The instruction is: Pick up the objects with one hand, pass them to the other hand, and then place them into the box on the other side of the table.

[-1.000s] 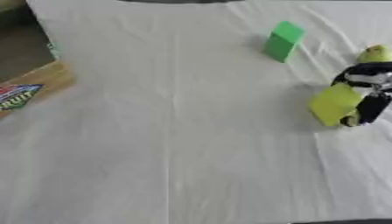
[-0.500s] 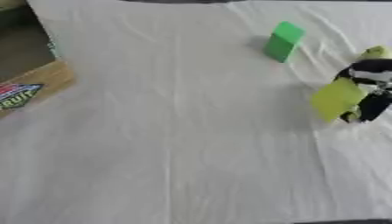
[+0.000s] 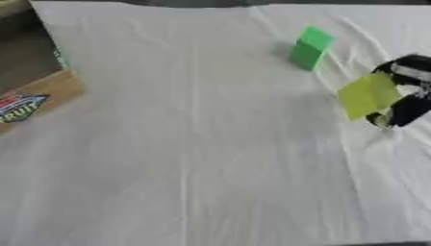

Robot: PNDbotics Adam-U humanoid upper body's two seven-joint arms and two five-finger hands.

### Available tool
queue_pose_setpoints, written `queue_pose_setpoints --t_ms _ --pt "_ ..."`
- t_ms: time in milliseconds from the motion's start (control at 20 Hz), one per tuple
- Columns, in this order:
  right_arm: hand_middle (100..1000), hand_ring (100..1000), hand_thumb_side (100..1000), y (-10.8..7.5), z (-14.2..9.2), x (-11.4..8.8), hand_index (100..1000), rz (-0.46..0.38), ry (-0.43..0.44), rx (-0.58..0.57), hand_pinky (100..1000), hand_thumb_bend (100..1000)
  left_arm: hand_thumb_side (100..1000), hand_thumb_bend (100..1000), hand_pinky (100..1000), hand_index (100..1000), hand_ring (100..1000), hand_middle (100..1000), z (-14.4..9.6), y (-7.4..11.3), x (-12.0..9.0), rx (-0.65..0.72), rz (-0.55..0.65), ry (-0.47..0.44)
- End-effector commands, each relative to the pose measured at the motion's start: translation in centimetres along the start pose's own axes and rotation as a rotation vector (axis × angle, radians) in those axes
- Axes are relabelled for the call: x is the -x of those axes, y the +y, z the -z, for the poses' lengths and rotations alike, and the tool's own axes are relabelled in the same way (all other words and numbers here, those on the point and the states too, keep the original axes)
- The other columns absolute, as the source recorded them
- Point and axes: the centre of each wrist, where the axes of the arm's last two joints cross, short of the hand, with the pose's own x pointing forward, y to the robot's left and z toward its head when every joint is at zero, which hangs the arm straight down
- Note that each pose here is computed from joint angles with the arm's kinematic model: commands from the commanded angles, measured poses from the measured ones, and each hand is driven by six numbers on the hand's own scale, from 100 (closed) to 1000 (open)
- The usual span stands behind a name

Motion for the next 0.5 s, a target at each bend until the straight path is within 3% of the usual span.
queue_pose_setpoints --t_ms 50,250,350,500 --pt "583 709 100 -1.0 -0.8 -0.6 604 0.061 0.006 0.074 857 100 874 198 466 783 802 676 0.4 0.3 -0.9 0.009 0.012 -0.037" --pt "583 709 100 -0.7 -1.1 -1.0 604 0.096 0.009 0.089 857 100 874 198 466 783 802 676 0.4 0.3 -0.9 0.01 0.012 -0.037" --pt "565 679 100 -1.4 -1.5 -1.9 598 0.14 -0.017 0.133 851 100 867 193 467 784 804 679 0.4 0.1 -1.0 0.02 0.015 -0.042" --pt "561 667 100 -0.9 -1.4 -3.5 598 0.202 -0.038 0.176 849 100 857 180 468 784 805 679 0.5 -0.1 -1.3 0.039 0.038 -0.058"
